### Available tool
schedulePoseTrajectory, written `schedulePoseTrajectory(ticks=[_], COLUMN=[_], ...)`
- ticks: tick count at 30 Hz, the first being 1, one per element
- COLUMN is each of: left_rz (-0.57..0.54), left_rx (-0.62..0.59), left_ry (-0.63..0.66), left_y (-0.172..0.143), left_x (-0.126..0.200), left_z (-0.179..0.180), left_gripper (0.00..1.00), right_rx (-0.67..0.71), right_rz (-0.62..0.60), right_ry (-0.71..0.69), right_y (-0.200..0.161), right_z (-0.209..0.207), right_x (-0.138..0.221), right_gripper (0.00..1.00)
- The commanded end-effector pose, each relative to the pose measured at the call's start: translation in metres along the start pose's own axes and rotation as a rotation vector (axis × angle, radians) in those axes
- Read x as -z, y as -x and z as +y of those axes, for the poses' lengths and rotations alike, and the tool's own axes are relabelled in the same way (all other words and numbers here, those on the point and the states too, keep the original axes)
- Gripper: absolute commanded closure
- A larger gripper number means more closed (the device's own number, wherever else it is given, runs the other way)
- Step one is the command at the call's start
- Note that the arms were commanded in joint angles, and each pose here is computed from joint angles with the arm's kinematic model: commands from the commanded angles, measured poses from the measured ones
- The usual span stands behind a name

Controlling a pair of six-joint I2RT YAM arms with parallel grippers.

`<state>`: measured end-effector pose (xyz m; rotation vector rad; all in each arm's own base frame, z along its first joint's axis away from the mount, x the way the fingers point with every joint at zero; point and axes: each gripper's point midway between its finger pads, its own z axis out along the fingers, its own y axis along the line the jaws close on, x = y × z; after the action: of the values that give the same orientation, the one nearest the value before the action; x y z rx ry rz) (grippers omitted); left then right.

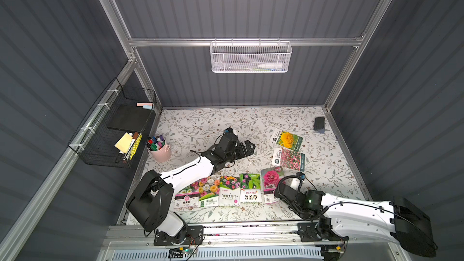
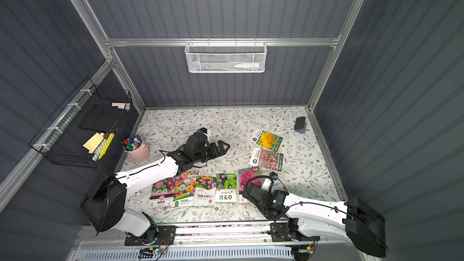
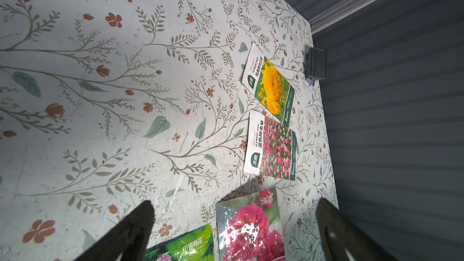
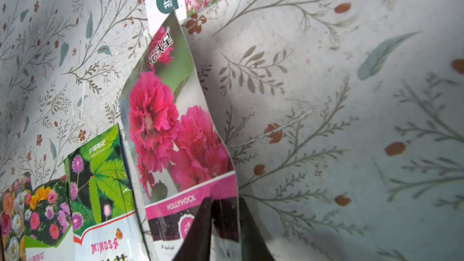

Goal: Arrange the seed packets in a row
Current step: Place the seed packet at the center of the board.

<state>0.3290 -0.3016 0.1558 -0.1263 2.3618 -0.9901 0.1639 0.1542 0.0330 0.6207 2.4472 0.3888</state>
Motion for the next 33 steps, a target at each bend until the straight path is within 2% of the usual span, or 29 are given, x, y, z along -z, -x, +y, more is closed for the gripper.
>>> schedulePoseTrajectory(ticks=[1,7,12,15,17,20,23,28,33], left_rz=[-0.009,-0.007,-0.004,-0.004,-0.002,0.001,0.000,0.002,0.005], left_rx=[-0.026,-0.026,-0.025,-0.025,-0.023,-0.021,-0.022,-0.025,-0.028], left_ry=[0.002,-0.004,-0.010,-0.011,-0.011,-0.013,-0.016,-0.020,-0.020], left_y=[-0.001,-0.001,-0.002,-0.002,-0.002,-0.003,-0.002,-0.001,-0.001], left_x=[0.007,0.007,0.008,0.008,0.007,0.007,0.007,0.006,0.006], left_z=[0.001,0.000,-0.002,-0.002,-0.002,-0.002,-0.003,-0.005,-0.006], left_gripper=[0.01,0.01,0.01,0.01,0.01,0.01,0.01,0.01,0.01], right_rx=[-0.026,-0.011,-0.011,-0.010,-0.009,-0.005,0.001,0.043,0.094], right_rz=[-0.022,-0.012,-0.007,0.002,0.007,0.012,0.024,0.072,0.116], right_ry=[-0.039,-0.027,-0.034,-0.032,-0.049,-0.085,-0.091,-0.109,-0.145], right_y=[0.004,0.001,0.000,-0.002,-0.003,-0.003,-0.004,-0.009,-0.013], right_z=[-0.004,0.004,0.003,0.003,0.001,-0.007,-0.006,0.000,0.001], right_x=[0.003,0.001,0.000,0.000,0.000,0.001,0.003,0.008,0.014], right_gripper=[0.77,0.66,0.65,0.60,0.52,0.34,0.27,0.24,0.25])
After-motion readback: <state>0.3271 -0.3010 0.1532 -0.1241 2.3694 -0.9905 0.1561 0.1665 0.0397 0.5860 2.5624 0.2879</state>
